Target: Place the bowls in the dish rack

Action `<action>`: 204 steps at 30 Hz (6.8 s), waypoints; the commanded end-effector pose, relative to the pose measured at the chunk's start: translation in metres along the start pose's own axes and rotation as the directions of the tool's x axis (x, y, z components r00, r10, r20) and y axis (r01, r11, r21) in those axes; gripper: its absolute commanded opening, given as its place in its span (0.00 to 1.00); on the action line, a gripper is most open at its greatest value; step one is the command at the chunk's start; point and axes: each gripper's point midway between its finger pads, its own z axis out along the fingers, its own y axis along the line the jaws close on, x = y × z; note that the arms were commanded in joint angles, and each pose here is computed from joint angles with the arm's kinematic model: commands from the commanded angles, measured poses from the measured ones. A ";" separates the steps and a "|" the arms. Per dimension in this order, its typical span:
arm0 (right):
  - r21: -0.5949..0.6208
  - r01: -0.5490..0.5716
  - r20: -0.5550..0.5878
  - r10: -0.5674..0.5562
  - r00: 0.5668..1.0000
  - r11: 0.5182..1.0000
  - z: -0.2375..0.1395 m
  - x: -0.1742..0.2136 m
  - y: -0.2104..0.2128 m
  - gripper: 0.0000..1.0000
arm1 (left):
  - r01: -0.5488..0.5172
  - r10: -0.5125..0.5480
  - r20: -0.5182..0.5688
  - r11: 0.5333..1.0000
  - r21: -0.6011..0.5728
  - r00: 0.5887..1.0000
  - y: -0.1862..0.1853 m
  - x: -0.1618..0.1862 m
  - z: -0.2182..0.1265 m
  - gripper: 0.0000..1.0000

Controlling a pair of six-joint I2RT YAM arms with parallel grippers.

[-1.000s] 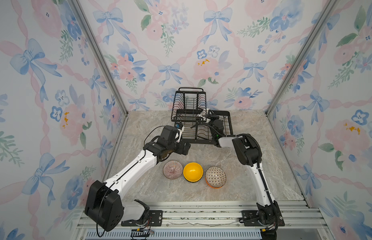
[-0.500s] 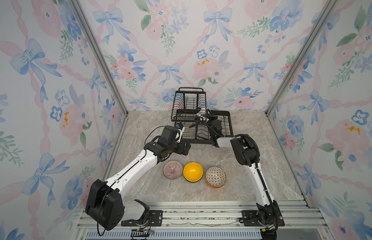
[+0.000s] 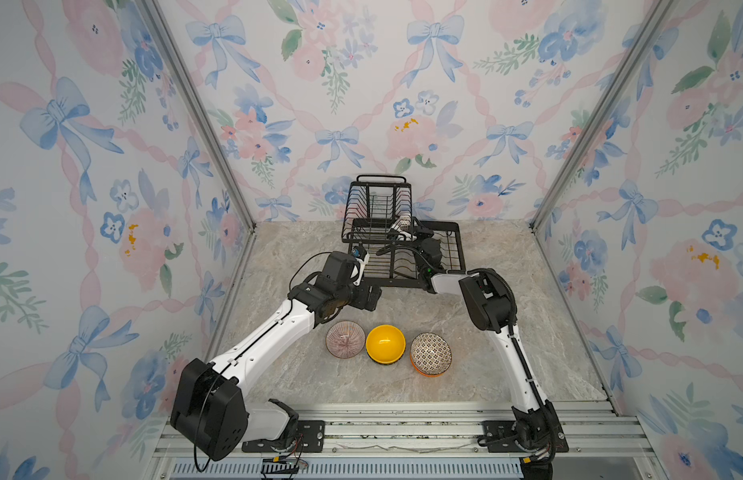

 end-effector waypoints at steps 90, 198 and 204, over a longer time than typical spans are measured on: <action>-0.019 0.113 -0.114 -0.115 0.987 0.993 -0.026 0.052 -0.052 0.97 | -0.004 0.004 -0.005 1.000 -0.013 1.000 0.002 0.012 -0.006 0.98; -0.156 -0.936 -0.845 0.449 0.292 0.314 -0.314 0.014 -0.095 0.97 | -0.076 0.079 -0.215 0.997 0.025 0.973 -0.038 0.098 0.027 0.08; -0.159 -0.935 -0.845 0.447 0.294 0.315 -0.314 0.015 -0.094 0.97 | -0.075 0.081 -0.182 0.996 0.038 0.980 -0.042 0.088 0.018 0.05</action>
